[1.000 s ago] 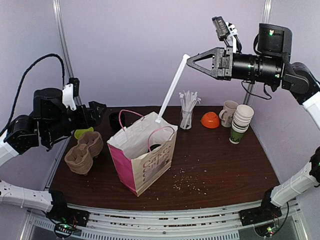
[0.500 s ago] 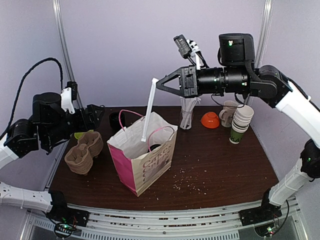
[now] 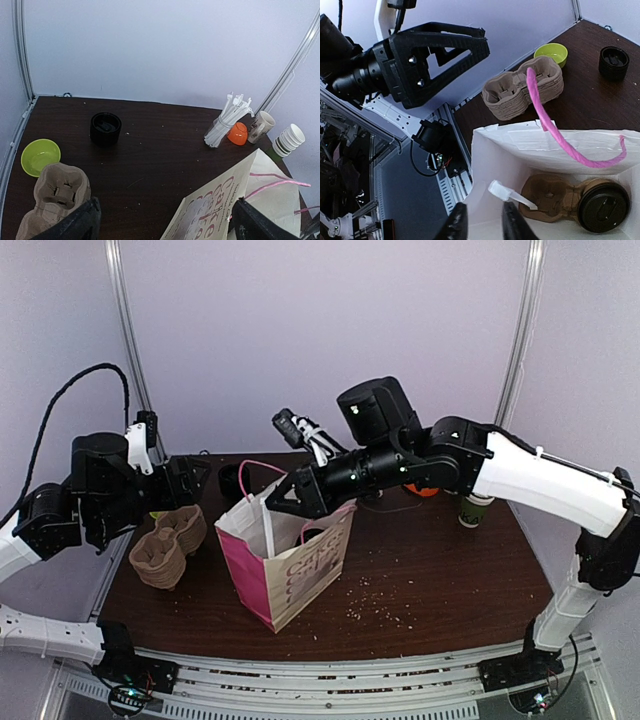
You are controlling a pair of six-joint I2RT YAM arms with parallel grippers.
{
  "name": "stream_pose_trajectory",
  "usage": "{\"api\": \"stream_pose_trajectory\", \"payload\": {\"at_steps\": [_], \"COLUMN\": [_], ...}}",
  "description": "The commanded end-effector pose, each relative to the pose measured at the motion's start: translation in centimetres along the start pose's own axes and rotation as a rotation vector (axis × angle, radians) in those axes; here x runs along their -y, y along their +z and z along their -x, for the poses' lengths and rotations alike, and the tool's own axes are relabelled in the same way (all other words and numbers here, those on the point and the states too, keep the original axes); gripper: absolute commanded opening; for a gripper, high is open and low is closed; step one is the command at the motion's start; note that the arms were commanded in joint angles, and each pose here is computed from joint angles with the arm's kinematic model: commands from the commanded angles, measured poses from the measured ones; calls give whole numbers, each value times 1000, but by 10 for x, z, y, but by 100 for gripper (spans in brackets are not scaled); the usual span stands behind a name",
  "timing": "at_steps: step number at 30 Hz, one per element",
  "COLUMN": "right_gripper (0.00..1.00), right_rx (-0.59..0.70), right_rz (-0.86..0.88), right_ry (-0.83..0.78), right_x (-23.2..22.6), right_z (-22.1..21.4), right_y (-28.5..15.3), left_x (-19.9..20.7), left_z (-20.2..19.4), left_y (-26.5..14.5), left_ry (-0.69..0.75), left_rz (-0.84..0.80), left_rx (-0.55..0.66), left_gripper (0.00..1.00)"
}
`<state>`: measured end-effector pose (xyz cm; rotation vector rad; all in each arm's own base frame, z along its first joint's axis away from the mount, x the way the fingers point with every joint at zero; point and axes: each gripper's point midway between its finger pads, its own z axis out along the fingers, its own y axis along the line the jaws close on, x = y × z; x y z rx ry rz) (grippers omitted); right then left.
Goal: Pack the takeout coffee
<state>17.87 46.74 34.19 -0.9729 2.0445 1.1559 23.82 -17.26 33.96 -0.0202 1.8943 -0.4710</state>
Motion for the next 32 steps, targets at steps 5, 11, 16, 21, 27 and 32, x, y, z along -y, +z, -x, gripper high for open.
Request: {"api": "stream_pose_trajectory", "payload": {"at_steps": [5,11,16,21,27,32], "right_gripper": [64,81,84,93,100,100], "right_rx": [96,309,611,737,714,730], "right_rz": [-32,-257,-529,-859,-1113,-1154], "right_ry": [-50,17,290,370,417,423], "right_x": [-9,43,150,214,241,246], "right_z": [25,65,71,29,-12,-24], "right_y": [-32,-99,-204,-285,-313,-318], "left_x": [-3,1,-3,-24,-46,-53], "left_z": [6,8,17,36,48,47], "left_y": [1,5,22,40,45,42], "left_ry": [-27,-4,-12,-101,-161,-169], "left_rz": [15,22,14,26,126,154], "left_rx": [39,38,23,22,64,76], "left_gripper": [96,98,98,98,98,98]}}
